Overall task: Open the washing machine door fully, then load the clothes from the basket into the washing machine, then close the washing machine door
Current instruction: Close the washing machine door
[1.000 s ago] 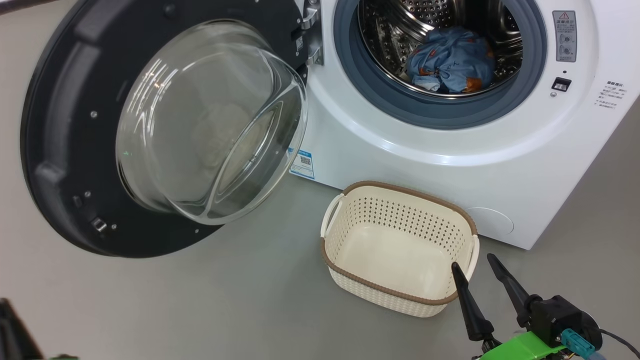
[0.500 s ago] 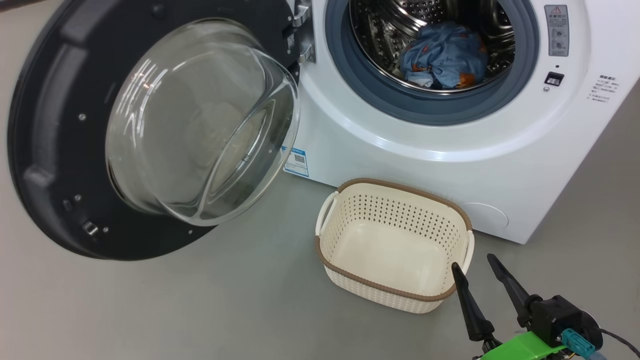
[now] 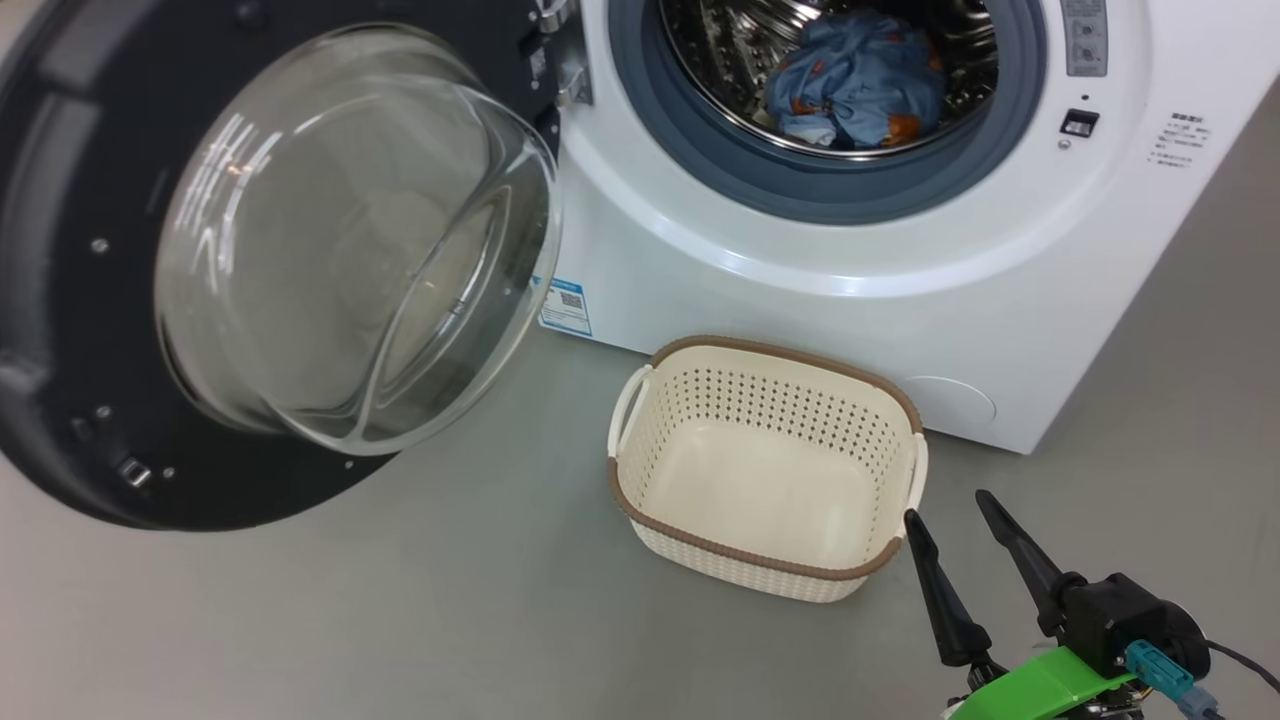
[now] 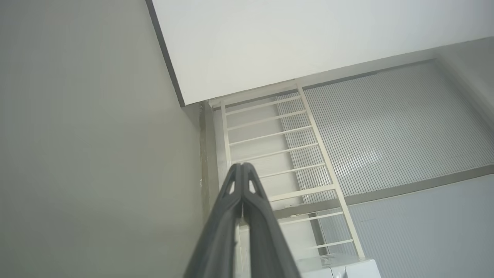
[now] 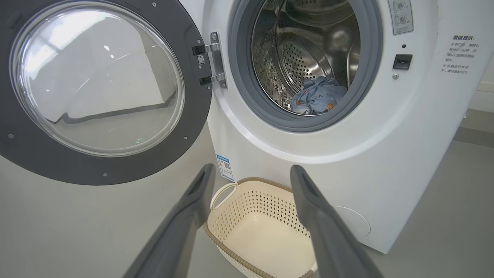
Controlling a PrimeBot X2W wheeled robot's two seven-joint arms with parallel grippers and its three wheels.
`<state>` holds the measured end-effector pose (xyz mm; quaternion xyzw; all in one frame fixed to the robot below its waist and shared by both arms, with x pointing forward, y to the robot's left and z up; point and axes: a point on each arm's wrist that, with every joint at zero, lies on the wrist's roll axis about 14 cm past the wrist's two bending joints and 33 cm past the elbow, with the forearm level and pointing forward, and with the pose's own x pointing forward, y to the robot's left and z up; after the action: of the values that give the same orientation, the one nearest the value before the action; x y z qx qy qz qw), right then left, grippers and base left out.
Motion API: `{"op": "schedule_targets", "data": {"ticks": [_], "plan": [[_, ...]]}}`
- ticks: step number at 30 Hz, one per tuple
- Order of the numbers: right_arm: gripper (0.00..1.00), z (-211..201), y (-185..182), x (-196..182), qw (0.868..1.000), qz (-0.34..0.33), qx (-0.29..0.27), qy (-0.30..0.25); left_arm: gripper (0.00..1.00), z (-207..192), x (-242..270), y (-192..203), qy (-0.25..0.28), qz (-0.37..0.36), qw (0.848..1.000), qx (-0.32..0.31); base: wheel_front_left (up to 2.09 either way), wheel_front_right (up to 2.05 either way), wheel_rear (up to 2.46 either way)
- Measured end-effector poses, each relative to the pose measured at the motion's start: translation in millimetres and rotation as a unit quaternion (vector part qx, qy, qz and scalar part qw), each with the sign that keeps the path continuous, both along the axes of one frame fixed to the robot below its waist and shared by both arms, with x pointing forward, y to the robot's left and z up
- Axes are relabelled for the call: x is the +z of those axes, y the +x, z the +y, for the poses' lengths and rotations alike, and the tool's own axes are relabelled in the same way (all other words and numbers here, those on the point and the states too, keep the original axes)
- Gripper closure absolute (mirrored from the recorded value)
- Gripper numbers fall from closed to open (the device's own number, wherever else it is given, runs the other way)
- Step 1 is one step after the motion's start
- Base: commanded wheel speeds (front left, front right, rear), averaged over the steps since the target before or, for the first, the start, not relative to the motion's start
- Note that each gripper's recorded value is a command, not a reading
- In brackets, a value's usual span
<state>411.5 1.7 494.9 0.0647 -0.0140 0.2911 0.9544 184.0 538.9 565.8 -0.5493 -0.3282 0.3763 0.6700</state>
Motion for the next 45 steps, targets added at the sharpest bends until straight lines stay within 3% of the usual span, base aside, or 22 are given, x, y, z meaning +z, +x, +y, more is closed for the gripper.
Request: {"op": "schedule_targets", "data": {"ticks": [8, 21, 45], "plan": [[0.00, -12, 5, -4, 1.000, 0.005, -0.013, -0.004, 1.00, 6, 13, 35, -0.001, -0.002, 0.999, -0.037, 0.00, 0.00, 0.00], [0.00, -31, 14, -12, 0.999, 0.013, -0.034, -0.012, 1.00, -18, 0, 101, -0.024, 0.016, 0.989, -0.142, 0.00, 0.00, 0.00], [0.00, -35, 14, -5, 0.999, 0.009, -0.039, -0.009, 1.00, -52, -16, 125, -0.036, 0.056, 0.967, -0.244, 0.00, 0.00, 0.00]]}}
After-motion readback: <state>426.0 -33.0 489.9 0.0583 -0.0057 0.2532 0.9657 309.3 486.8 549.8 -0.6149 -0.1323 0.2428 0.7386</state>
